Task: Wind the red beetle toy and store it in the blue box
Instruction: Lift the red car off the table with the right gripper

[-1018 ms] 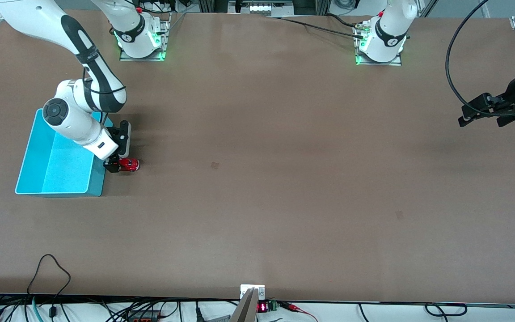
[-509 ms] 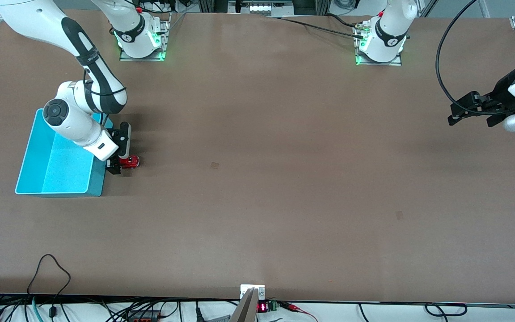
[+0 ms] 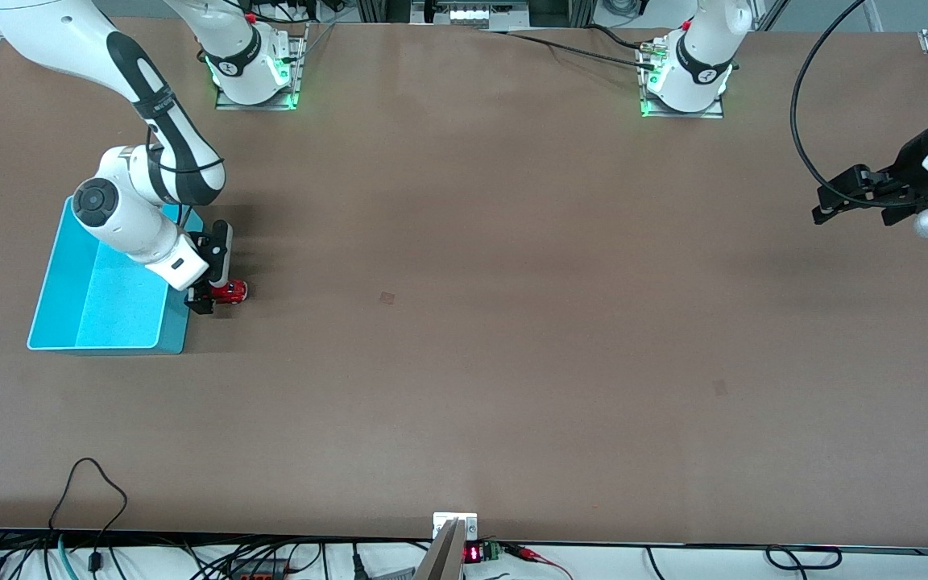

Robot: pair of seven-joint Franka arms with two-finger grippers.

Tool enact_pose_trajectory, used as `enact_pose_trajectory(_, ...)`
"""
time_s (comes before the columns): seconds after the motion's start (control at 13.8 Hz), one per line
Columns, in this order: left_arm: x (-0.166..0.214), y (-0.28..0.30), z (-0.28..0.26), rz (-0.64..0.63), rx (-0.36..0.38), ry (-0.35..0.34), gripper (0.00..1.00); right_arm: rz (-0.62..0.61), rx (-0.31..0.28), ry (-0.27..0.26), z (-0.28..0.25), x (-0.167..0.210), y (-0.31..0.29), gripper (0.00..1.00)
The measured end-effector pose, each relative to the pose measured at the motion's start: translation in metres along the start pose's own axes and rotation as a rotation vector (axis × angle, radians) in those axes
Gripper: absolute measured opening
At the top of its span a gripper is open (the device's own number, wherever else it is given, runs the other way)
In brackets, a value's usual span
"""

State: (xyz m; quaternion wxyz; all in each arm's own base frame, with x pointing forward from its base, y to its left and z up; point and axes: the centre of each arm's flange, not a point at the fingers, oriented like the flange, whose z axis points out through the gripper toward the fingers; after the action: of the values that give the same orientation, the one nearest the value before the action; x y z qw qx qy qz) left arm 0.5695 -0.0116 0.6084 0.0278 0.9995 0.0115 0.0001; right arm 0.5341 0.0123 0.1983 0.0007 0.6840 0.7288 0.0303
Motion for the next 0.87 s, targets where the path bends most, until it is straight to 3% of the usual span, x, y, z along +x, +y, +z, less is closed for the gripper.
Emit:
enact_pose_trajectory(0.58,0.003,-0.001,0.012,-0.001,0.006,-0.022,1.00,0.005,0.001,0.002,0.004,-0.002,0.001,0.65)
enact_pose_trajectory(0.73,0.004,-0.001,0.014,-0.003,0.006,-0.027,1.00,0.006,-0.001,0.003,0.005,-0.003,0.002,0.44)
enact_pose_trajectory(0.87,0.004,-0.002,0.015,-0.004,0.006,-0.028,1.00,0.009,-0.007,0.003,0.003,-0.003,0.004,0.44)
